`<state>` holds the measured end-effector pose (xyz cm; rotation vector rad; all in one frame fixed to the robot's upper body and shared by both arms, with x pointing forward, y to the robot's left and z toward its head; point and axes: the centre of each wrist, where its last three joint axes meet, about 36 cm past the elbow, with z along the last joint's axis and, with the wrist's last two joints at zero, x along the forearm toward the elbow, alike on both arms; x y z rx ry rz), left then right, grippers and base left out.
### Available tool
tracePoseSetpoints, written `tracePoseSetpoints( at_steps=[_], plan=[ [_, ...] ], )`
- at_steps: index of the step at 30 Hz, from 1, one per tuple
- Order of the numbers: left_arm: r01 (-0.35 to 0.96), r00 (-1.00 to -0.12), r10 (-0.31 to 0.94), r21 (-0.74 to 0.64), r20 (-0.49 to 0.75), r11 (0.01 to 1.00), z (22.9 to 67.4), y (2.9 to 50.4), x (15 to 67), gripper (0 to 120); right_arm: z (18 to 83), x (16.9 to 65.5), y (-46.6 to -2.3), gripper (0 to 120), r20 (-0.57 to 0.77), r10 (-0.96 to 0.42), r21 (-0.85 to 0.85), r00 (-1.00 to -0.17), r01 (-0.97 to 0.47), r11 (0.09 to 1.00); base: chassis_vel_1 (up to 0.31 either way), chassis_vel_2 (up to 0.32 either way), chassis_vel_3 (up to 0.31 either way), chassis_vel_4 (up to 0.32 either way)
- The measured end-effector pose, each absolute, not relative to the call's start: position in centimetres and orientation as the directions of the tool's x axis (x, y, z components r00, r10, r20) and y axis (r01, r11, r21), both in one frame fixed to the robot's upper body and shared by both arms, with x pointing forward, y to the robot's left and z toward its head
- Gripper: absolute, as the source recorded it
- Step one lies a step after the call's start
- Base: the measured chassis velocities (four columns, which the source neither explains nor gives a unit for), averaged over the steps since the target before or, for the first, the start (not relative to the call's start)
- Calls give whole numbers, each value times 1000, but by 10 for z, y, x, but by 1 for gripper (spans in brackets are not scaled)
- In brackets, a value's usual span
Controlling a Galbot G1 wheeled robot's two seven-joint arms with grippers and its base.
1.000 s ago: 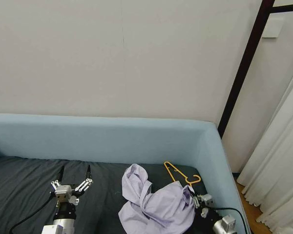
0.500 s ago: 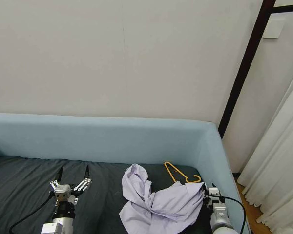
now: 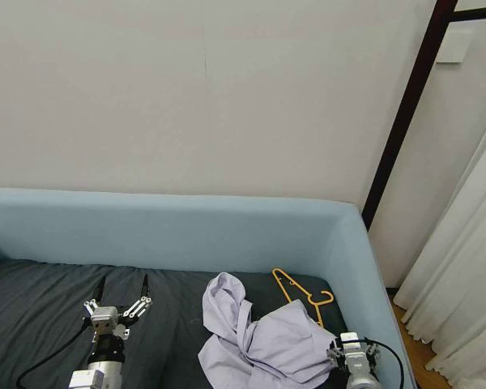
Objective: Pick up the clothes from the sofa and hang them on the clothes hanger.
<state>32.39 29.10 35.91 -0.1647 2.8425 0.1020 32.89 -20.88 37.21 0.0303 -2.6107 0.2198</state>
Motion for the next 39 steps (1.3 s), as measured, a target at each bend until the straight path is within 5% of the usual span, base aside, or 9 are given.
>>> tracePoseSetpoints(
  at_steps=[4, 11, 21, 24, 31, 39],
  plan=[
    [-123, -951, -102, 55, -292, 991, 359, 290, 322, 100, 340, 322, -208, 100, 323, -202, -94, -925, -244, 965, 0, 0, 0, 0],
    [-126, -952, -100, 70, -289, 990, 361, 292, 316, 100, 274, 328, -208, 100, 313, -347, -223, -884, -423, 878, 0, 0, 0, 0],
    [-142, -952, -111, 90, -286, 986, 365, 301, 311, 100, 264, 341, -191, 76, 509, -357, -263, -784, -536, 802, 0, 0, 0, 0],
    [-147, -952, -117, 87, -283, 985, 365, 300, 310, 100, 262, 341, -188, 88, 526, -375, -261, -763, -565, 783, 0, 0, 0, 0],
    [-155, -951, -127, 77, -283, 985, 365, 297, 310, 100, 252, 332, -187, 88, 554, -376, -284, -743, -592, 754, 0, 0, 0, 0],
    [-159, -950, -132, 74, -281, 985, 362, 293, 309, 100, 246, 330, -187, 61, 578, -324, -330, -748, -578, 746, 0, 0, 0, 0]
  ],
)
